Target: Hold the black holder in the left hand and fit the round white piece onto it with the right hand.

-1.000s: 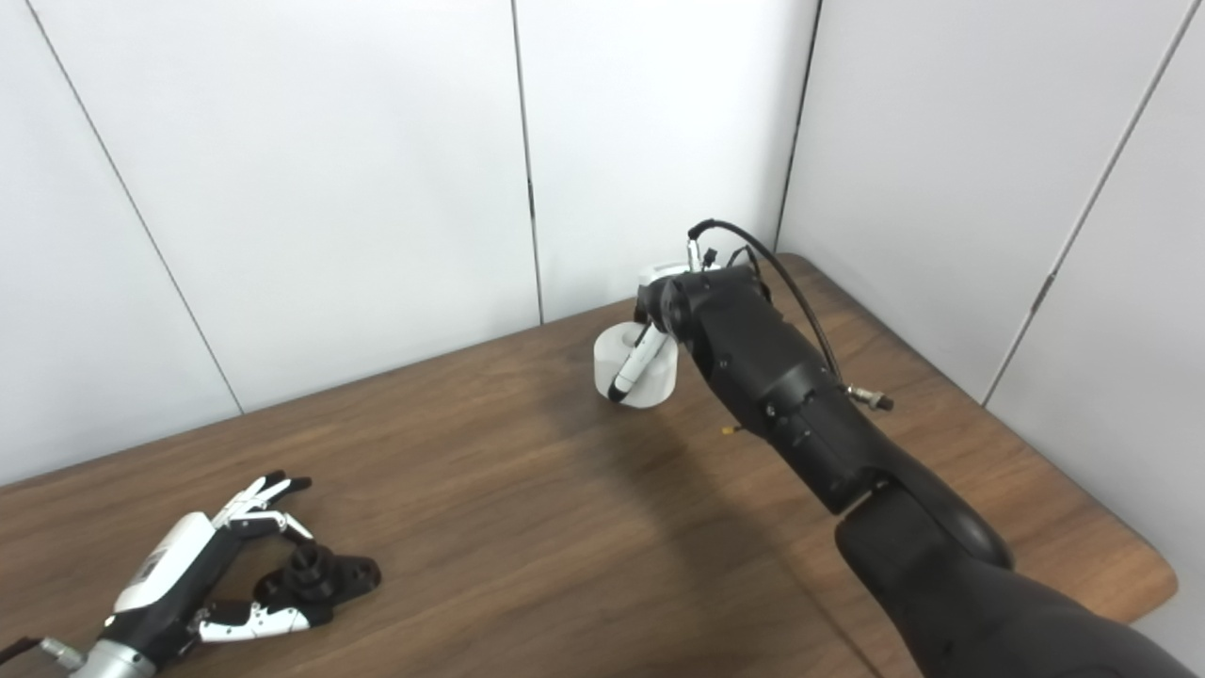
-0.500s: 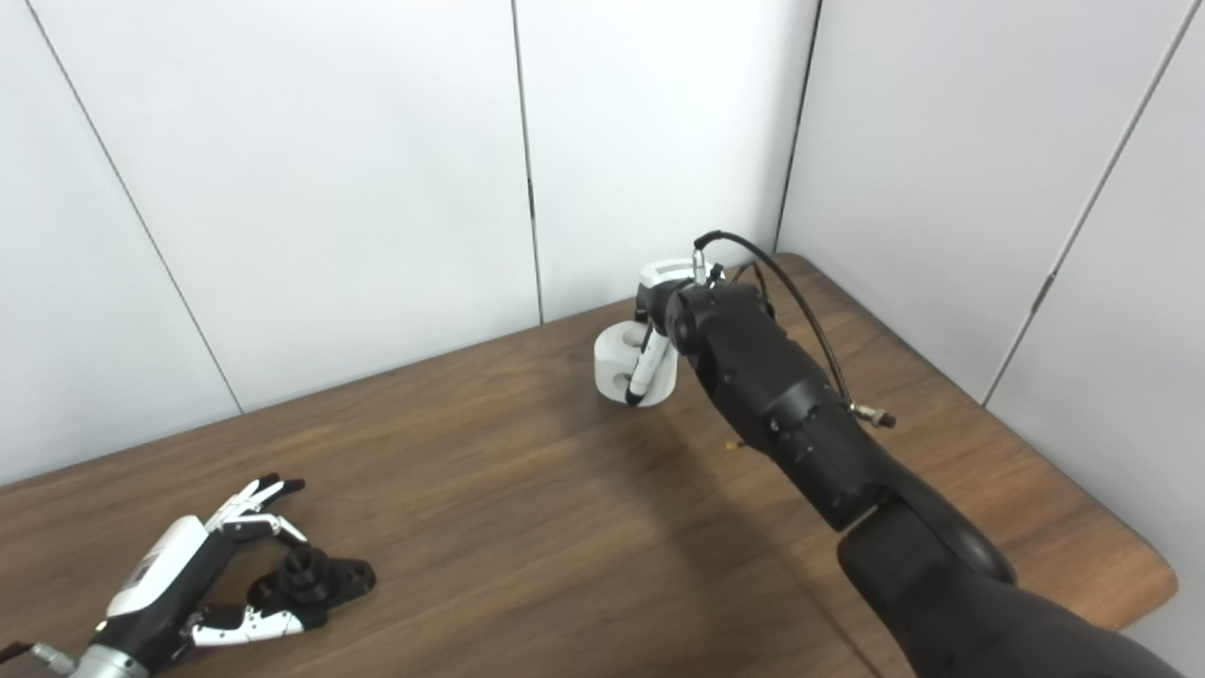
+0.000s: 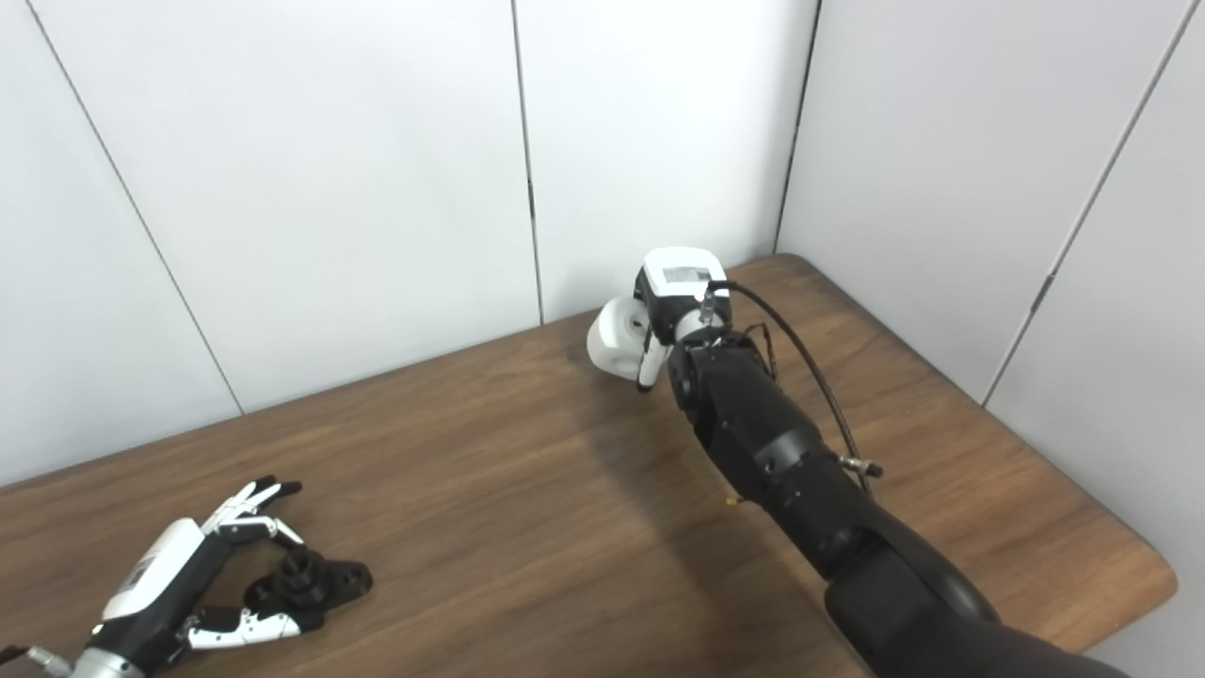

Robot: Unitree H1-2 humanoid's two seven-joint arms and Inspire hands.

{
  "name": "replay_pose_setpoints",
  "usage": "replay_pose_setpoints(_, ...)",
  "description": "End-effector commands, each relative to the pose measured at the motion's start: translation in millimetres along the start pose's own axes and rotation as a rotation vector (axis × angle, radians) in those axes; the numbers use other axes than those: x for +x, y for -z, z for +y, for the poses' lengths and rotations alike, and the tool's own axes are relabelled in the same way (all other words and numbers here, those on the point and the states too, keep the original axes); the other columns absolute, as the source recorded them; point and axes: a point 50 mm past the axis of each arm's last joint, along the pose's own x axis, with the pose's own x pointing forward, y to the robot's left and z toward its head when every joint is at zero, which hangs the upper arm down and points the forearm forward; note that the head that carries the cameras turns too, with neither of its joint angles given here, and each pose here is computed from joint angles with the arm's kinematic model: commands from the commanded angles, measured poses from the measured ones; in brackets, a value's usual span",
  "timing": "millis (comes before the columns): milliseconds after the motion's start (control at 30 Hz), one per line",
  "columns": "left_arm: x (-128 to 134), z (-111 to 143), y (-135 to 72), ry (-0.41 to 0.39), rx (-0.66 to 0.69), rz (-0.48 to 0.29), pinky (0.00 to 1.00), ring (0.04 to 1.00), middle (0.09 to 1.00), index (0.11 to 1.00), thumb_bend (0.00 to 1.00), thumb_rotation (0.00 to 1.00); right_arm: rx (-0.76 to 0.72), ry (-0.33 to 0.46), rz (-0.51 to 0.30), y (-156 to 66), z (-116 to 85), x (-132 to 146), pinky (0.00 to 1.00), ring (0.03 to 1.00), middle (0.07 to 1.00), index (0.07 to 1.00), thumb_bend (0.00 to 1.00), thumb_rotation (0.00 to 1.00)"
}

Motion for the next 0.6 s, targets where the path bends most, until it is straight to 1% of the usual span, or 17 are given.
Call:
replay_pose_setpoints(0, -76, -55, 42, 0.206, 0.004, 0.197, 1.00, 1.000, 0.930, 0.481, 0.52, 0.06, 0.015, 0.087, -0.021, -4, -23, 6, 0.37, 0.349, 0.445, 0.485, 0.53, 0.00)
replay_pose_setpoints(67, -75, -55, 40, 0.205, 0.005, 0.191, 1.00, 1.000, 0.930, 0.482, 0.52, 0.06, 0.030, 0.083, -0.029, -6, -28, 5, 0.36, 0.341, 0.466, 0.483, 0.53, 0.00)
replay_pose_setpoints(100, -75, -56, 40, 0.203, 0.005, 0.188, 1.00, 1.000, 0.930, 0.482, 0.52, 0.06, 0.036, 0.079, -0.039, -8, -32, 3, 0.39, 0.387, 0.441, 0.485, 0.53, 0.00)
replay_pose_setpoints(233, -72, -57, 38, 0.199, 0.000, 0.183, 1.00, 1.000, 0.926, 0.481, 0.52, 0.06, 0.046, 0.064, -0.108, -22, -55, -6, 0.57, 0.579, 0.548, 0.467, 0.52, 0.00)
replay_pose_setpoints(300, -70, -58, 36, 0.200, 0.004, 0.176, 1.00, 1.000, 0.927, 0.481, 0.52, 0.06, 0.052, 0.060, -0.150, -30, -66, -10, 0.64, 0.628, 0.506, 0.477, 0.53, 0.00)
replay_pose_setpoints(333, -69, -58, 36, 0.200, 0.005, 0.173, 1.00, 1.000, 0.927, 0.481, 0.52, 0.06, 0.053, 0.058, -0.162, -33, -70, -12, 0.65, 0.628, 0.500, 0.479, 0.53, 0.00)
replay_pose_setpoints(367, -68, -59, 35, 0.204, 0.005, 0.172, 1.00, 1.000, 0.927, 0.481, 0.52, 0.06, 0.044, 0.059, -0.192, -39, -77, -14, 0.66, 0.629, 0.497, 0.479, 0.53, 0.00)
replay_pose_setpoints(433, -67, -60, 35, 0.212, 0.003, 0.171, 1.00, 1.000, 0.932, 0.482, 0.52, 0.06, 0.022, 0.058, -0.242, -48, -88, -17, 0.67, 0.670, 0.496, 0.479, 0.53, 0.00)
replay_pose_setpoints(467, -66, -60, 34, 0.215, 0.008, 0.169, 1.00, 1.000, 0.932, 0.482, 0.52, 0.06, 0.007, 0.042, -0.272, -55, -95, -19, 0.68, 0.676, 0.496, 0.478, 0.53, 0.00)
replay_pose_setpoints(500, -65, -61, 34, 0.215, 0.012, 0.167, 1.00, 1.000, 0.933, 0.482, 0.52, 0.06, -0.003, 0.025, -0.292, -59, -100, -20, 0.69, 0.690, 0.577, 0.479, 0.53, 0.07)
replay_pose_setpoints(533, -65, -61, 33, 0.215, 0.014, 0.165, 1.00, 1.000, 0.931, 0.481, 0.52, 0.06, -0.011, 0.012, -0.304, -62, -104, -21, 0.71, 0.699, 0.631, 0.480, 0.52, 0.11)
replay_pose_setpoints(567, -64, -61, 33, 0.213, 0.016, 0.162, 1.00, 1.000, 0.930, 0.481, 0.52, 0.06, -0.021, -0.007, -0.321, -67, -109, -23, 0.71, 0.703, 0.649, 0.480, 0.52, 0.12)
